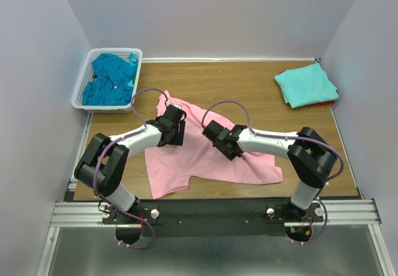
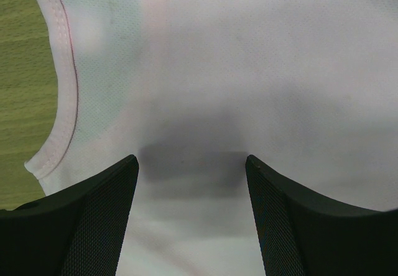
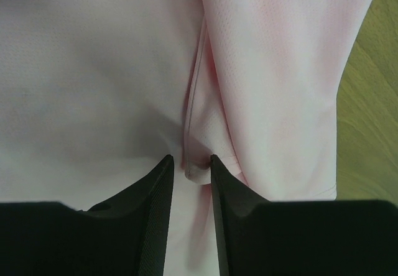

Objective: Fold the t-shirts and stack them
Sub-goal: Flatten the tshirt out

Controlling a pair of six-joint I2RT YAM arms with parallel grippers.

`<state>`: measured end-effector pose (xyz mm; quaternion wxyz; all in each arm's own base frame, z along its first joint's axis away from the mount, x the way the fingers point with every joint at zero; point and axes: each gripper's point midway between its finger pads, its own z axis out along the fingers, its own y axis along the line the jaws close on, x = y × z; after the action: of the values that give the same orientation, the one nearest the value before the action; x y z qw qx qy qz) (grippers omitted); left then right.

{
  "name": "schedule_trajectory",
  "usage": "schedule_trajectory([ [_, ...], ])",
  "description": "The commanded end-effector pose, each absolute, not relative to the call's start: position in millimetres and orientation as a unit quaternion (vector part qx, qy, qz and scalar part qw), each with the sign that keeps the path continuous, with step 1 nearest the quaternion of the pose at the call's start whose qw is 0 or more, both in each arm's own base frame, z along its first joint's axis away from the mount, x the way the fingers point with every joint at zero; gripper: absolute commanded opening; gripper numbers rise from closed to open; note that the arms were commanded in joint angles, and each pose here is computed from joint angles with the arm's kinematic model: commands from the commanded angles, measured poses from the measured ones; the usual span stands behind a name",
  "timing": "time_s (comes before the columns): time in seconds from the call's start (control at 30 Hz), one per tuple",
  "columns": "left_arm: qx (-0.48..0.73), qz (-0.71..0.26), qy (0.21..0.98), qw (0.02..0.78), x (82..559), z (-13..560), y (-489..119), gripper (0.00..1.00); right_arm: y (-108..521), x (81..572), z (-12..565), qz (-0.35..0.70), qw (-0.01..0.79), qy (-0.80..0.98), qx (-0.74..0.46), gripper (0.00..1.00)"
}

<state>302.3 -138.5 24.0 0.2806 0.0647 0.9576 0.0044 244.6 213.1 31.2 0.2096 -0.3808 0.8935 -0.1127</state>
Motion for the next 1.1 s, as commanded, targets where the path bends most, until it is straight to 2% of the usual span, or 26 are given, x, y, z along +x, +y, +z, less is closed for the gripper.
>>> schedule_trajectory([
  [0.0, 0.059, 0.000, 0.959, 0.276, 304, 26, -140, 0.78, 206, 247, 19, -0.128, 0.200, 0.893, -0.383, 0.35],
  [0.1, 0.059, 0.003, 0.960, 0.274, 304, 25, -139, 0.78, 204, 248, 17, -0.135, 0.200, 0.892, -0.383, 0.33],
  [0.27, 0.058, 0.005, 0.961, 0.270, 304, 22, -138, 0.78, 204, 253, 27, -0.139, 0.216, 0.889, -0.380, 0.18],
  [0.3, 0.058, 0.005, 0.962, 0.268, 303, 22, -138, 0.78, 205, 254, 30, -0.138, 0.221, 0.888, -0.379, 0.12],
  [0.43, 0.056, 0.009, 0.963, 0.262, 302, 18, -136, 0.78, 202, 264, 49, -0.131, 0.245, 0.888, -0.366, 0.02],
  [0.7, 0.057, 0.011, 0.966, 0.251, 299, 12, -135, 0.78, 165, 310, 91, -0.167, 0.290, 0.892, -0.304, 0.01],
  [1.07, 0.060, 0.013, 0.970, 0.235, 295, 4, -134, 0.78, 86, 398, 134, -0.223, 0.348, 0.903, -0.121, 0.01],
])
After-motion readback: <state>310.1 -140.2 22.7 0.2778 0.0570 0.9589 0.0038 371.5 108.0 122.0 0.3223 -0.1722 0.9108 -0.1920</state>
